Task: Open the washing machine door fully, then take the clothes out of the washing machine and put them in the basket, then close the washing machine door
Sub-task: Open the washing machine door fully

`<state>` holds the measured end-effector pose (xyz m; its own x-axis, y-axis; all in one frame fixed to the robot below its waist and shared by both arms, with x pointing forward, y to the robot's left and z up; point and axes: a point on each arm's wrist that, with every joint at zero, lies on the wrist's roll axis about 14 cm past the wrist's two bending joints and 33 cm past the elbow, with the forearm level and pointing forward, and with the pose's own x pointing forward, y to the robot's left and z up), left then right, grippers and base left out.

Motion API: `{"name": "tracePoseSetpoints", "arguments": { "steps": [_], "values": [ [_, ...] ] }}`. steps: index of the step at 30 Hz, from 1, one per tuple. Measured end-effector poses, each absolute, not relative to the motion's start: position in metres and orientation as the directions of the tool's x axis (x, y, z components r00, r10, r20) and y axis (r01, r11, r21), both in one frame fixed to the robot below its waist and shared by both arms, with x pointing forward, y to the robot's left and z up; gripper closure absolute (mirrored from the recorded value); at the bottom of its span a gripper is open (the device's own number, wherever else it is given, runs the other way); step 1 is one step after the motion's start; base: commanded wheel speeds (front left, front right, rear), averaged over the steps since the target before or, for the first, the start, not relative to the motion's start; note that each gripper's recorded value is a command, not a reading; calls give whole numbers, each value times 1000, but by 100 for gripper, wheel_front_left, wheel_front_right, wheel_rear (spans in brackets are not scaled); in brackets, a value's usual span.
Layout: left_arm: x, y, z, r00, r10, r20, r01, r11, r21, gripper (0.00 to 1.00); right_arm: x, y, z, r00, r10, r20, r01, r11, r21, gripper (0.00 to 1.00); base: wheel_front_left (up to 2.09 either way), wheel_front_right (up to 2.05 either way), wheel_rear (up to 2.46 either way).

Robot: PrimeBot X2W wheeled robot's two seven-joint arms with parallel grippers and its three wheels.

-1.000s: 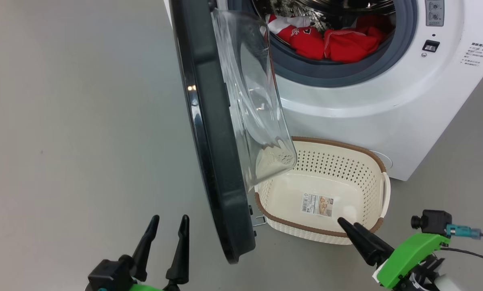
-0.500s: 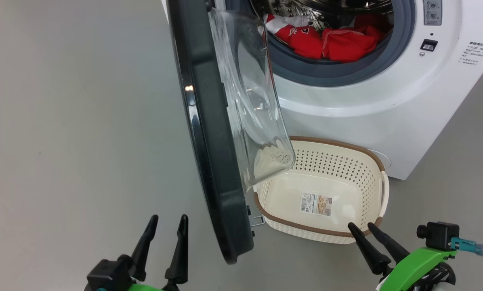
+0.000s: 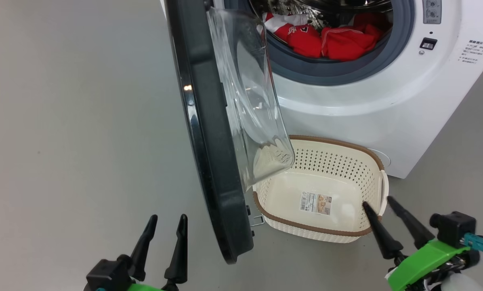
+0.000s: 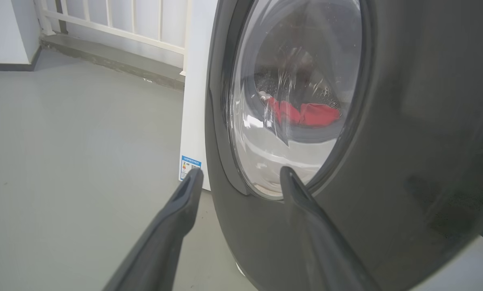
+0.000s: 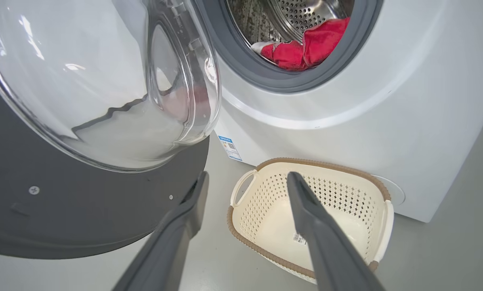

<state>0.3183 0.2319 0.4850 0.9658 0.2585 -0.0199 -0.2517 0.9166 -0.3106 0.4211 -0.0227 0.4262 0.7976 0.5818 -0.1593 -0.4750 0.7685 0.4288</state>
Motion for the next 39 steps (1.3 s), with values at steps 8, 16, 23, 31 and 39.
{"name": "tracePoseSetpoints", "arguments": {
  "steps": [8, 16, 23, 31, 39],
  "values": [
    [317, 232, 486, 965, 260, -15, -252, 916, -311, 0, 425, -42, 441, 860, 501, -96, -445, 830, 337, 0, 0, 0, 0],
    [316, 233, 488, 965, 263, -9, -253, 916, -313, 0, 418, -51, 442, 889, 449, -89, -404, 861, 311, 0, 0, 0, 0],
    [315, 233, 489, 965, 264, -7, -252, 915, -313, 0, 406, -54, 432, 892, 435, -121, -381, 869, 317, 0, 0, 0, 0],
    [316, 233, 489, 965, 261, -7, -250, 916, -313, 0, 407, -54, 432, 895, 430, -120, -376, 871, 317, 0, 0, 0, 0],
    [316, 234, 492, 964, 266, 2, -252, 915, -315, 51, 406, -53, 432, 891, 438, -119, -389, 872, 297, 0, 0, 0, 0]
  ]
}}
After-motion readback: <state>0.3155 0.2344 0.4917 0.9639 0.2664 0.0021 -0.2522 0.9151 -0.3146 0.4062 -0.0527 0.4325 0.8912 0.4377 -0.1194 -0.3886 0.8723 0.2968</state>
